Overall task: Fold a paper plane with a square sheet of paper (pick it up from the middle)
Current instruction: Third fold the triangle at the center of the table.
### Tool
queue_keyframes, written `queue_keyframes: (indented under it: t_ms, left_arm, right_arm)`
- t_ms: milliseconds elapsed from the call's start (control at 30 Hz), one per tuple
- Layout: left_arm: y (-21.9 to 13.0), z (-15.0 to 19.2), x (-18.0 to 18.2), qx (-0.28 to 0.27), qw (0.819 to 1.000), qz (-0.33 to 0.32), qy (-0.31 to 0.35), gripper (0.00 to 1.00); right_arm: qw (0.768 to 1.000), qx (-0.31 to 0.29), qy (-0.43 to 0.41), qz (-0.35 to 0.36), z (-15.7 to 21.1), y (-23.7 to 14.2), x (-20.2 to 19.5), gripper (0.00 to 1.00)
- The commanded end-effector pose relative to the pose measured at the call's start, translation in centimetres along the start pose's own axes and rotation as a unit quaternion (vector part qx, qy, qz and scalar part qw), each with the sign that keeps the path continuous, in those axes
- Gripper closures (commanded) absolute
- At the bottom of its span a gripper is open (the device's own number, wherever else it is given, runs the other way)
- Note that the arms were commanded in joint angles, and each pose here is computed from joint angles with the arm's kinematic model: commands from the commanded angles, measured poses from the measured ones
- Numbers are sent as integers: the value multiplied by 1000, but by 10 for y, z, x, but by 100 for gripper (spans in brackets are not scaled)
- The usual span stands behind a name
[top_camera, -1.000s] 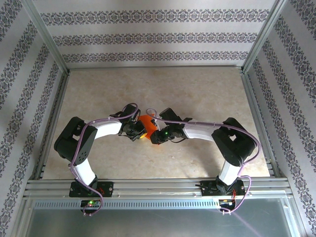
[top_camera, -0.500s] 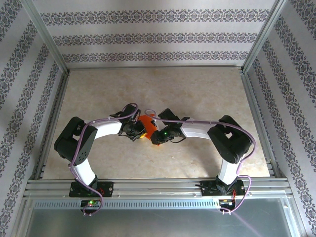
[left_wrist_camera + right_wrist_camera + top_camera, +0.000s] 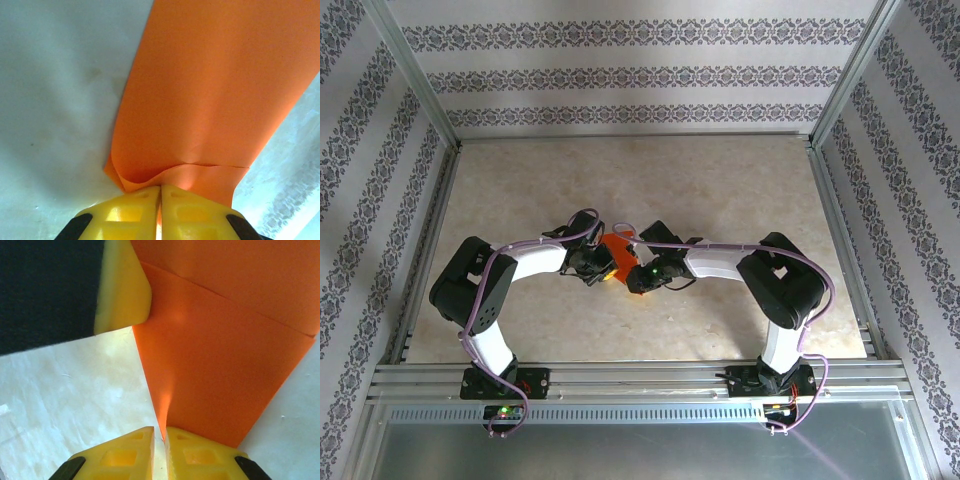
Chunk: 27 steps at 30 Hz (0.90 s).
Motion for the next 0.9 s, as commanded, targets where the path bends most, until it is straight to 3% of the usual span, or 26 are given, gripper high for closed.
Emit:
queue_keyframes:
  t_ms: [0, 733, 867]
  left_arm:
    - [16, -2, 46, -14, 997, -80, -17, 90]
    - [16, -5, 50, -20, 995, -94, -13, 90]
    - [16, -4, 48, -18, 996, -92, -9, 90]
  right_arm:
    - [1000, 22, 4, 20, 9, 5, -9, 85]
    - [998, 68, 3, -4, 55, -17, 2, 85]
    - [999, 45, -1, 3, 46, -27, 3, 85]
Point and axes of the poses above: each hand's point on the last joint's axis, 136 mm out from that joint toward the fingers, its own y axis out along the fingers, its own x axis along the line the jaws close on, z = x × y, the point moved 1 cm from there along -y, back along the fingers, and after that the axes turned 14 degrees about -y, right-handed, at the moved point
